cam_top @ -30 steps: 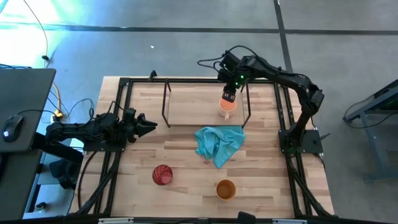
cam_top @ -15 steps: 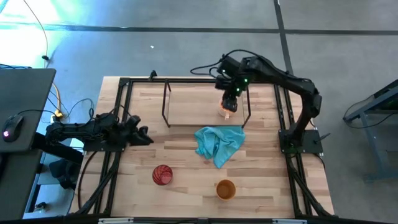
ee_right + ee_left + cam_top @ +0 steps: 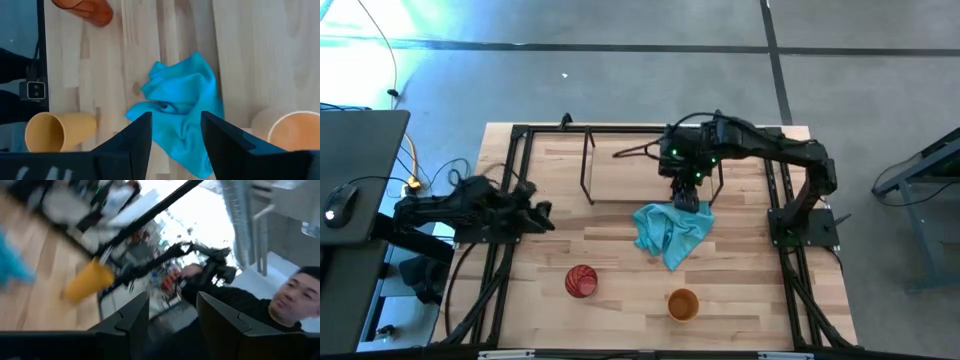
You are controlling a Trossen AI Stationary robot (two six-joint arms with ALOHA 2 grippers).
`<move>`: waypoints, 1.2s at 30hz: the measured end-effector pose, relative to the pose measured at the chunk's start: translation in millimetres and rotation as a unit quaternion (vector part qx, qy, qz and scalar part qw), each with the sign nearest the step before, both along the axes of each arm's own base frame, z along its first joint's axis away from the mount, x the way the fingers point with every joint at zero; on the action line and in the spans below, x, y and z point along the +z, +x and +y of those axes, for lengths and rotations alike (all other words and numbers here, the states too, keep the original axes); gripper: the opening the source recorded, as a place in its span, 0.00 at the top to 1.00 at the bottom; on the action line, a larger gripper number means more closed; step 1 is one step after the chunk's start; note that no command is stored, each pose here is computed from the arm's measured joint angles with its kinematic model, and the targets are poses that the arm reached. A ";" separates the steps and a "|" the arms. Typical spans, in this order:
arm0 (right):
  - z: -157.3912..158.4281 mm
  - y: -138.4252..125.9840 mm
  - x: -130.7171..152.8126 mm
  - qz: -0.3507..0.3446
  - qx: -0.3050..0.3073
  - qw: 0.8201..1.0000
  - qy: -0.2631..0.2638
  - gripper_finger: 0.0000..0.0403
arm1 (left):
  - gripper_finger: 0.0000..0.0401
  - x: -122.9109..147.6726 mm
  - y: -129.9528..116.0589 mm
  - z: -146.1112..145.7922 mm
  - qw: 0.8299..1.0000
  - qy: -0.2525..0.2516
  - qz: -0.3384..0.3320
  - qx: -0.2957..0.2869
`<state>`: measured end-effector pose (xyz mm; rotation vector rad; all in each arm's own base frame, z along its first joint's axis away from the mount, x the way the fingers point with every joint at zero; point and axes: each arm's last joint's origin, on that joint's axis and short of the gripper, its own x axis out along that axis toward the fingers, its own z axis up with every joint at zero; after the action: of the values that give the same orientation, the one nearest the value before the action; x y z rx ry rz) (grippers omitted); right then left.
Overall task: Stack small to large cups/mugs on shelf
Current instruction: Put the red cup on the shelf
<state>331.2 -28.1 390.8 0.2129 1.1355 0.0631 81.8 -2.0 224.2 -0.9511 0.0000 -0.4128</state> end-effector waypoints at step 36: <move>58.4 -43.1 93.6 -0.322 0.087 0.942 0.030 0.60 | 0.62 205.4 58.6 5.2 0.947 0.298 0.119 -0.028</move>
<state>288.1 30.3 484.4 0.1279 0.4958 0.3036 140.4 3.2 429.6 -0.3957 0.3554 -0.3199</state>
